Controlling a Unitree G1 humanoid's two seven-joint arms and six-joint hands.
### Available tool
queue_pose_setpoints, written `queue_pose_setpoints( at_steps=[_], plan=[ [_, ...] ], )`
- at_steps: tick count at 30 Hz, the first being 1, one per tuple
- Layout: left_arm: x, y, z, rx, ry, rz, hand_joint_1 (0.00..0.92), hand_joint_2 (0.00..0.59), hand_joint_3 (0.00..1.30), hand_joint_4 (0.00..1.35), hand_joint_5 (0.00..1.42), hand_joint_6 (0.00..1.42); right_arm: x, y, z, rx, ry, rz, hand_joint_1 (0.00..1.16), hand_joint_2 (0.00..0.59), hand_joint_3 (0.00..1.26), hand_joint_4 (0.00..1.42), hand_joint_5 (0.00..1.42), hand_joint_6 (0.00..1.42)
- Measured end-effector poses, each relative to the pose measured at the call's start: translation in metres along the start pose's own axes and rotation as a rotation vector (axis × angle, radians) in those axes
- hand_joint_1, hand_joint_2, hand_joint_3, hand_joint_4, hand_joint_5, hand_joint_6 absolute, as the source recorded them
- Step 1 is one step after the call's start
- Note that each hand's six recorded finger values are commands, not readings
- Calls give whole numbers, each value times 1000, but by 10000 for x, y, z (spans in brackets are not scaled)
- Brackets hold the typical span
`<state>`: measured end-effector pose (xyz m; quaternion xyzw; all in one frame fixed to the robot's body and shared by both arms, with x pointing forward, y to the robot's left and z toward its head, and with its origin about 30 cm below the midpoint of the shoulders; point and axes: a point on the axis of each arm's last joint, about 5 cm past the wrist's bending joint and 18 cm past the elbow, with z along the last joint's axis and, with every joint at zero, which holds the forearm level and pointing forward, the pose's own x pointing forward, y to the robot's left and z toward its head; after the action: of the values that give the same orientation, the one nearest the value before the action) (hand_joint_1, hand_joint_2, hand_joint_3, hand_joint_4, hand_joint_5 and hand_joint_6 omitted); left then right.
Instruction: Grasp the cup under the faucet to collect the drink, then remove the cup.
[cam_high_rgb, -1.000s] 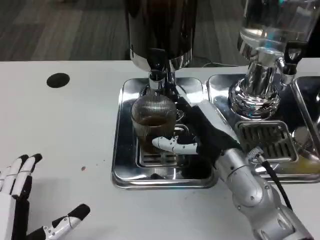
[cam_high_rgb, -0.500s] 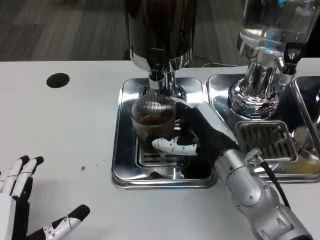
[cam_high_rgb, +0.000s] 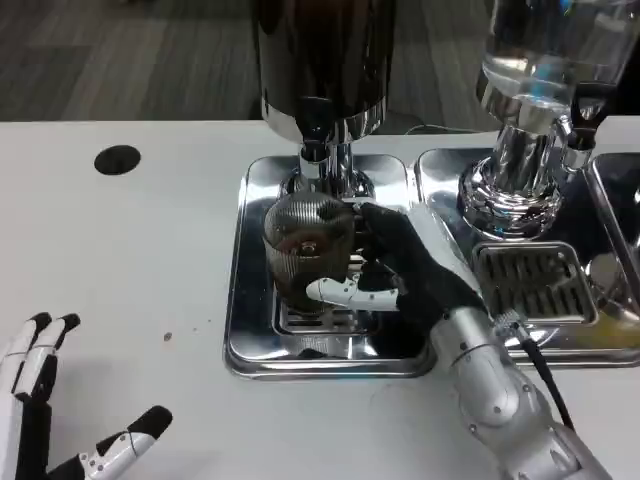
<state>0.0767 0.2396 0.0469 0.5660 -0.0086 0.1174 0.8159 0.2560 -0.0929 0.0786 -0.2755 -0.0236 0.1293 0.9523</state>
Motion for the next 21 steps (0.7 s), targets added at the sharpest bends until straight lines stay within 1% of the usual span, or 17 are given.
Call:
queue_pose_setpoints(
  at_steps=[8,12,17,21],
  plan=[
    [12,-7,4,-4,-5,1,0,70,204,0,169,95,-61,0,-66,17,-3,-36,811,188,517,584,434,427],
    [20,-11,10,-7,-9,1,0,71,206,0,169,95,-96,-3,-91,24,-7,-44,811,188,518,585,436,429],
    [65,-15,30,-13,-22,12,0,70,206,0,169,95,-155,-67,-113,5,-14,-47,812,188,518,585,437,431],
    [92,-27,46,-19,-30,15,0,70,207,0,169,95,-194,-123,-90,-9,-23,-49,807,192,518,585,437,432]
  ],
)
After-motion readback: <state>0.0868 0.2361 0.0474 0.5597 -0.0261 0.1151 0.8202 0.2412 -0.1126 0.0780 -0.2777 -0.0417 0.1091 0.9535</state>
